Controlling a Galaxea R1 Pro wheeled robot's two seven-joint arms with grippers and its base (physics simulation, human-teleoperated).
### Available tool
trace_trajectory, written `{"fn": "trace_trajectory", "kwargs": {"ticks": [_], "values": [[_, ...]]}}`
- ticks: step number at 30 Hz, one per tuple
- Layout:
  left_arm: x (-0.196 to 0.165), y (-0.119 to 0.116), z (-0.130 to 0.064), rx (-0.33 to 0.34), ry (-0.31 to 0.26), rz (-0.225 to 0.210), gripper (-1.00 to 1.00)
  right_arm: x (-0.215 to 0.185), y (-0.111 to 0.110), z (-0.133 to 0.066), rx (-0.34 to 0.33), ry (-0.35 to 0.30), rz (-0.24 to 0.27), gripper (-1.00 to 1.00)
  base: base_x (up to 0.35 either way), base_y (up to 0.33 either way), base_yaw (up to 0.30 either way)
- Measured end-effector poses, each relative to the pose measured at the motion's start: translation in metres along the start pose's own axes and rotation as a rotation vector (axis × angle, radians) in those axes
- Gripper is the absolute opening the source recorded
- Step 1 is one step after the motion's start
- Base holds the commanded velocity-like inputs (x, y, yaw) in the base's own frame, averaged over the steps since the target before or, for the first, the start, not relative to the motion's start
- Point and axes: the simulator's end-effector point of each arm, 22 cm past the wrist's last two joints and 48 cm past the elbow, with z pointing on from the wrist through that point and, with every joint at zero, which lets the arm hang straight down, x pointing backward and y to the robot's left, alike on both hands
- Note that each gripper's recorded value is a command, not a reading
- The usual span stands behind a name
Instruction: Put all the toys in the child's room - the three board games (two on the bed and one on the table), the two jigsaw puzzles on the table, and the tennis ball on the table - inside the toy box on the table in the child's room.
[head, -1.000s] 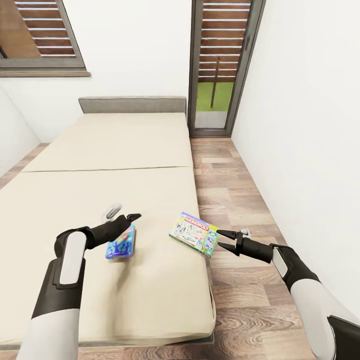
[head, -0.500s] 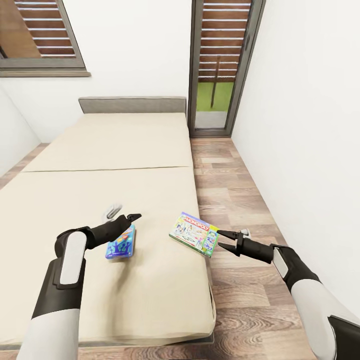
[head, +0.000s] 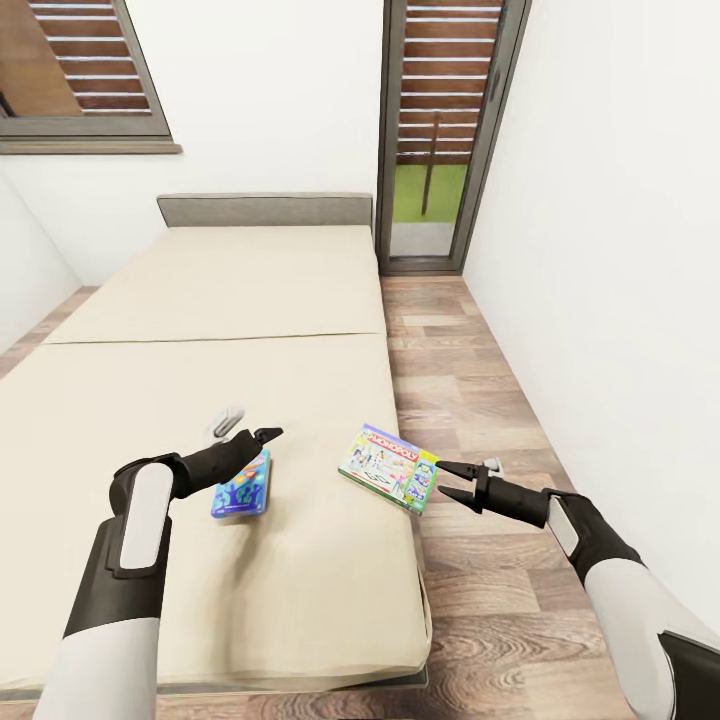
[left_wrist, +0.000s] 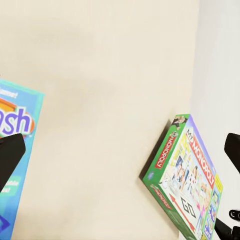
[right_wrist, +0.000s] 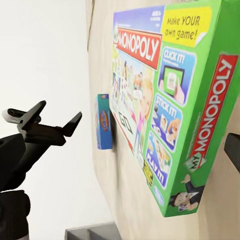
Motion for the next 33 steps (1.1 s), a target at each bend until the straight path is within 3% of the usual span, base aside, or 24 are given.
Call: {"fn": "trace_trajectory", "kwargs": {"ticks": [33], "values": [[-0.0003, 0.0001, -0.0002, 0.001, 0.000, 0.001, 1.00, -0.0014, -0.0045, -0.0030, 0.018, -0.003, 0.001, 1.00, 0.000, 0.000, 0.007]]}}
